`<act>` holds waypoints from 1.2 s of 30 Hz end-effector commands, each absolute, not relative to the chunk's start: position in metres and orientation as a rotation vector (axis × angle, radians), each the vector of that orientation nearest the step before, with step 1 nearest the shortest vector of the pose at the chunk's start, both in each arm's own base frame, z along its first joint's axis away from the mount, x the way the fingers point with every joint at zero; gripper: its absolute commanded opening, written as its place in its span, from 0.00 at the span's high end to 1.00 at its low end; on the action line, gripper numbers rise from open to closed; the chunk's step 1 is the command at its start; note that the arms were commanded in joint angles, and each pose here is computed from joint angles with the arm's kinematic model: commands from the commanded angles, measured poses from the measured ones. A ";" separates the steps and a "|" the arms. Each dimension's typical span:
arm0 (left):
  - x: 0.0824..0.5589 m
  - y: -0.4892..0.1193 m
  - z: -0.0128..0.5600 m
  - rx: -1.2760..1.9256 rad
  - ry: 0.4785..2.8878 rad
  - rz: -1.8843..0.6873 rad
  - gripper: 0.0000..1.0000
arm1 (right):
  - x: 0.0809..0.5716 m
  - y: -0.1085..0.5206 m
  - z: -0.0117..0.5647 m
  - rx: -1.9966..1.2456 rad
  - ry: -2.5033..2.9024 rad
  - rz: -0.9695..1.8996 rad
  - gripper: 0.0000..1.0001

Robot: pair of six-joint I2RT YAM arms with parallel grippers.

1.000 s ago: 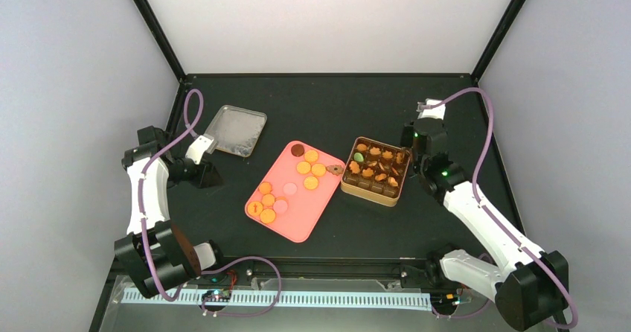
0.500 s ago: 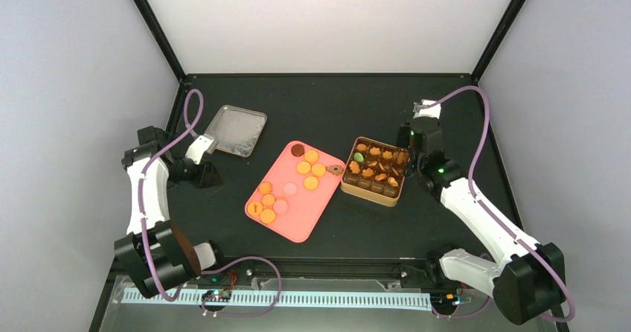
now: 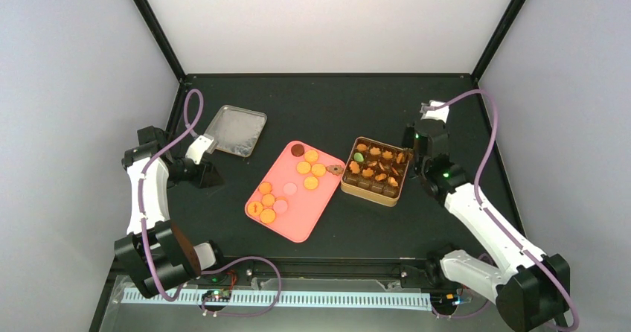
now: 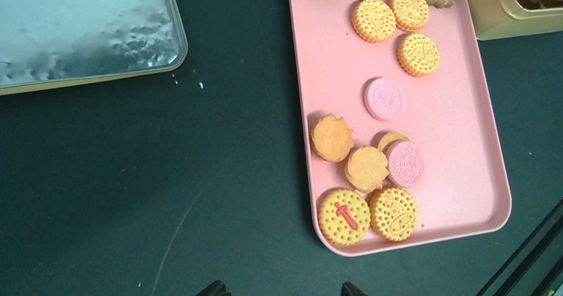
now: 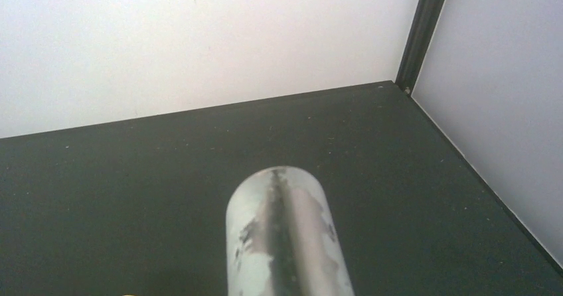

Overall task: Pack the cookies
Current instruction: Pick up the fake cookies from the plate.

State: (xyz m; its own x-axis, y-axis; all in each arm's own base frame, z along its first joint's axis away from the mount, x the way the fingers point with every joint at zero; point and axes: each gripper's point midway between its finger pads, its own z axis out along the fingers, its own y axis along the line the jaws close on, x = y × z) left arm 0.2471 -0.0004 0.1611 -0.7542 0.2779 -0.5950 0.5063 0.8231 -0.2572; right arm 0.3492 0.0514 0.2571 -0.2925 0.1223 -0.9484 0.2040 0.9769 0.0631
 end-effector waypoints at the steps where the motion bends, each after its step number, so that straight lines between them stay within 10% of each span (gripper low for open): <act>1: 0.247 -0.005 0.173 0.605 2.410 -0.563 0.55 | 0.345 0.044 0.264 0.270 1.846 -0.090 0.80; 10: 0.248 -0.003 0.174 0.594 2.421 -0.554 0.55 | 0.336 0.081 0.304 0.179 1.789 0.135 0.77; 26: 0.245 0.002 0.171 0.573 2.453 -0.524 0.54 | 0.245 0.401 0.312 -0.565 1.736 0.719 0.72; 36: 0.241 0.004 0.164 0.583 2.472 -0.510 0.54 | 0.241 0.477 0.279 -0.739 1.749 0.759 0.70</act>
